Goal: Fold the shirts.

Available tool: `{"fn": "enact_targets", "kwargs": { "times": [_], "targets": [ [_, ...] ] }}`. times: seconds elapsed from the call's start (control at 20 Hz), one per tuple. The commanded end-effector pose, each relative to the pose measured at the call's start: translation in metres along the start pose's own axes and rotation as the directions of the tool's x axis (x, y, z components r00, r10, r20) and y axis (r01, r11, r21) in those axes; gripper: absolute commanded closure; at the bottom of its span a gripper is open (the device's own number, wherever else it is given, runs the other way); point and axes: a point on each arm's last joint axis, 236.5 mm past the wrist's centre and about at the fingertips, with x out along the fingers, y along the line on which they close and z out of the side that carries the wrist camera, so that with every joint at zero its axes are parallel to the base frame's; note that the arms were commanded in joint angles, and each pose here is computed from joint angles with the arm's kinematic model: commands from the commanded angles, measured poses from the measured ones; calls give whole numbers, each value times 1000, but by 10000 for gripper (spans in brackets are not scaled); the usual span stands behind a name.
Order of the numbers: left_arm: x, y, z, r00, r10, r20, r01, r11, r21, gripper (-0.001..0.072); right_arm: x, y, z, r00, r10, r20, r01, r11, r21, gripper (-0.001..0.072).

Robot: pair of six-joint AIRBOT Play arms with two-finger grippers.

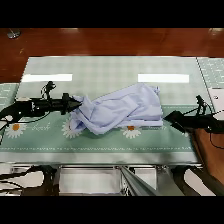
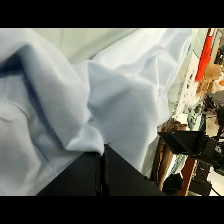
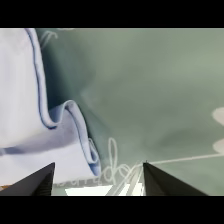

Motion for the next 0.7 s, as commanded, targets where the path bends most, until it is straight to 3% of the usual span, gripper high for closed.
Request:
{"fn": "enact_targets", "kwargs": {
  "times": [0.0,0.2,0.45,0.55,0.65],
  "targets": [
    [1,-3,-1,1000,-14,-3,14,1000,13,681,4,3,-3,1000,-6,-8,6,1000,-3,82],
    [1,-3,-1,1000,-13,-3,13,1000,12,681,19,2,-17,995,22,-97,-17,999,51,82],
    [1,-3,-1,1000,-13,-2,13,1000,12,681,36,31,-4,982,168,-90,-157,980,122,83],
    [1,-3,-1,1000,-15,-2,15,1000,10,681,46,45,-7,976,165,-139,-156,985,75,84],
    [0,-7,-1,1000,-25,-4,25,1000,9,681,58,68,-12,969,158,-191,-158,987,13,132]
  ]
}}
